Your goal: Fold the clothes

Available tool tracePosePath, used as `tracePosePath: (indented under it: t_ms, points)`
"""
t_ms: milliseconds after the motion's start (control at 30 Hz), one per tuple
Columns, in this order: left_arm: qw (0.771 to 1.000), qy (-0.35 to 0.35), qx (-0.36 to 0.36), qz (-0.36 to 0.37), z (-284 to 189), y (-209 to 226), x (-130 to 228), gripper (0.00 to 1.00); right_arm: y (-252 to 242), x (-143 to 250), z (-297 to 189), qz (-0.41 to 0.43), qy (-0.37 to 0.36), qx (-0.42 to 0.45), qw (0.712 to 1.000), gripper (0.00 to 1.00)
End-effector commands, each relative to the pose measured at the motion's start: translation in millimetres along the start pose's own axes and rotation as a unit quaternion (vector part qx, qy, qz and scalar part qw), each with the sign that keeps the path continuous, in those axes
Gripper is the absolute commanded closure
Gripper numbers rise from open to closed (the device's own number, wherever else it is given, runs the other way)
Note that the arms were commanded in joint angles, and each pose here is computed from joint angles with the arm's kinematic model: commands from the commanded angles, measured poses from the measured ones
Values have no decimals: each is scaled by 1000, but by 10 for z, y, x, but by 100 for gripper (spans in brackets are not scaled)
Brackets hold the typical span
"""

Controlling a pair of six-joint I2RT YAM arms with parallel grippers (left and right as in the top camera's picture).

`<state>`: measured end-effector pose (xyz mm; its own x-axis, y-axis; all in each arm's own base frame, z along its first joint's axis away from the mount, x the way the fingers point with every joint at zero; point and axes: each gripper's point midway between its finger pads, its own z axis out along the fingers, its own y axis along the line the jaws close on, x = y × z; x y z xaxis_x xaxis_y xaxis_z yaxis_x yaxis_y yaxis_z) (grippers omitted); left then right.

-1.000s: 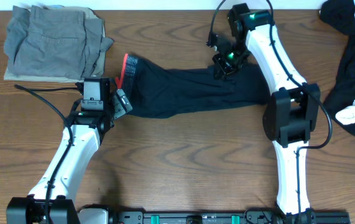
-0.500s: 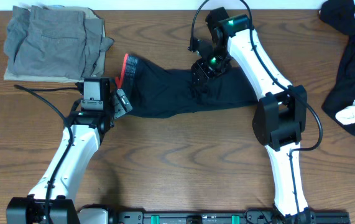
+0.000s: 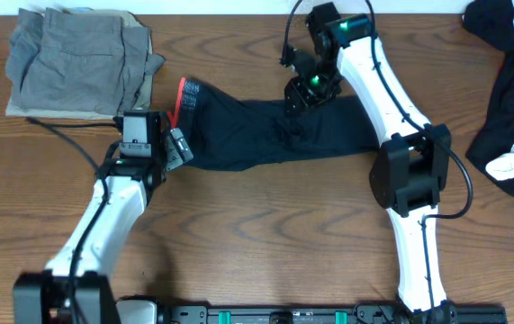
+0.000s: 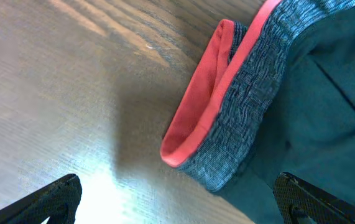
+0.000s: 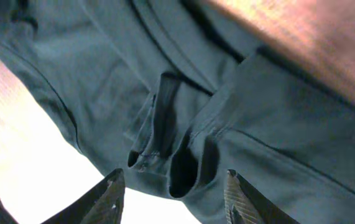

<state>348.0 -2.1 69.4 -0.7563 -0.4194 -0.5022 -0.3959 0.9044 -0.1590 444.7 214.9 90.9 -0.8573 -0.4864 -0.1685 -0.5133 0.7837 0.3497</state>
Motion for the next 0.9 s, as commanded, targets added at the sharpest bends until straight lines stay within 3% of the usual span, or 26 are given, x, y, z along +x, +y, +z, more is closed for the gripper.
tracePosePath:
  t_ms: [0,300,700,867]
  points:
    - [999,11,7,45,191,-44,-9,0,-106,-122,-181,5,-31,6,999,47]
    - [996,-13,87,27,634,-151,-244,0,-209,-121,-295,16,-39,10,999,46]
    - [965,51,257,5,946,-551,-454,1,-211,-111,-295,11,-37,10,999,45]
    - [961,94,260,4,925,-574,-290,3,-260,-93,-296,13,-32,24,999,45]
